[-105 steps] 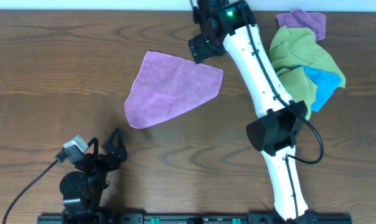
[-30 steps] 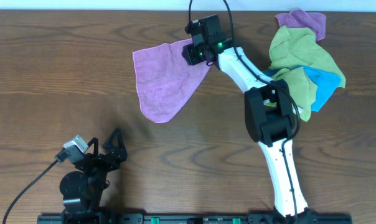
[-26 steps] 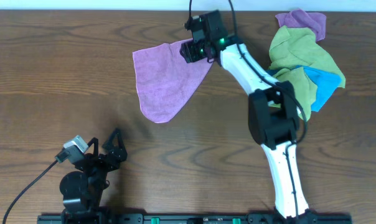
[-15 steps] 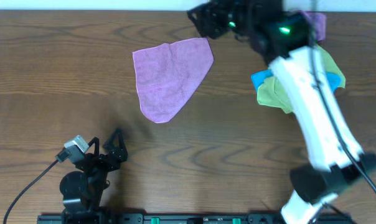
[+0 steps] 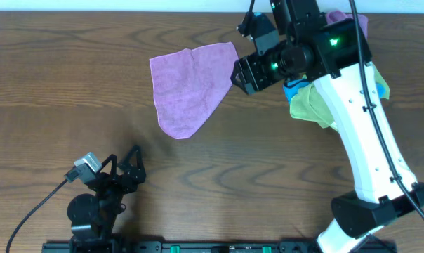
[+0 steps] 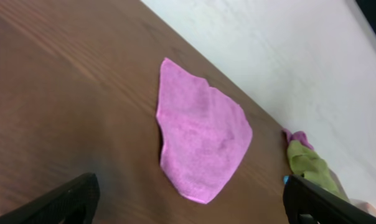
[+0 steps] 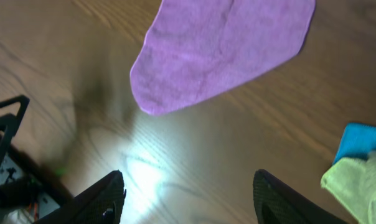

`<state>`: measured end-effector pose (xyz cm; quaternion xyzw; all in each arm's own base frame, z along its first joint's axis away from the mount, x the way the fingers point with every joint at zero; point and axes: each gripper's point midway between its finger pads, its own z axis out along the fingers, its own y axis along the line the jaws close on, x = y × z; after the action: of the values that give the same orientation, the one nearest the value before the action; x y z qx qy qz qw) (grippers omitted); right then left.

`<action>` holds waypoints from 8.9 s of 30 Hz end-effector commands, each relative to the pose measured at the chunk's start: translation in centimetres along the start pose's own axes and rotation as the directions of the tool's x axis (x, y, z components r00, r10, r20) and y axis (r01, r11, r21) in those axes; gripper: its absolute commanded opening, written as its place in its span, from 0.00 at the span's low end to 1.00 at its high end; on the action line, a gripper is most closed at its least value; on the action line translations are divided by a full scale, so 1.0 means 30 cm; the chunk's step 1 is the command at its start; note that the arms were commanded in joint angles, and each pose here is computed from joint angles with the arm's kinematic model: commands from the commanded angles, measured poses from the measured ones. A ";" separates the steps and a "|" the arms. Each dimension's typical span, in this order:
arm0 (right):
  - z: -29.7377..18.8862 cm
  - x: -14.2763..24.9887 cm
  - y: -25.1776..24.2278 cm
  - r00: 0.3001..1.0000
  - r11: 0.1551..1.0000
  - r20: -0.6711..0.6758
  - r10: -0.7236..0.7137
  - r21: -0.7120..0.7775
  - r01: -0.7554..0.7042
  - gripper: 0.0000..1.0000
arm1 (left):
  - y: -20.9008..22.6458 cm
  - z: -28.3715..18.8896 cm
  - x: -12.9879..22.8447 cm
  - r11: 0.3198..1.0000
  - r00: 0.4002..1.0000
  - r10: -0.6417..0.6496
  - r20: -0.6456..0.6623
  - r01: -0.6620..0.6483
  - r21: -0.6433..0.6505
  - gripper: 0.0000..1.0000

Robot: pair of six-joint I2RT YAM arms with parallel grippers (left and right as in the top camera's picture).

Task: Fold the cloth

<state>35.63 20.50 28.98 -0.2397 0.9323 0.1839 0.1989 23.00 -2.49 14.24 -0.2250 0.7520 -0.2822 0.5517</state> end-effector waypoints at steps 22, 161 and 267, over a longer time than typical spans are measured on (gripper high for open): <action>0.079 -0.238 -0.111 0.960 0.973 0.202 -0.196 0.159 0.165 0.72 | -0.142 0.072 0.014 0.979 0.987 0.076 -0.143 -0.047 0.197 0.84; 1.092 -0.216 -0.594 0.951 0.958 0.201 0.235 -0.212 -0.193 0.18 | 0.158 1.192 0.097 0.978 0.884 -0.153 -0.443 0.070 -0.197 0.59; 0.102 0.309 0.019 0.992 0.992 -0.051 0.119 0.047 -0.117 0.01 | -0.308 0.030 -0.024 0.946 0.741 0.225 -0.632 -0.321 -0.039 0.06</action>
<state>28.26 18.38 21.93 -0.1901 0.9555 0.1616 0.1571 23.40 -9.23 21.07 -0.0388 0.9333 -0.2108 0.2880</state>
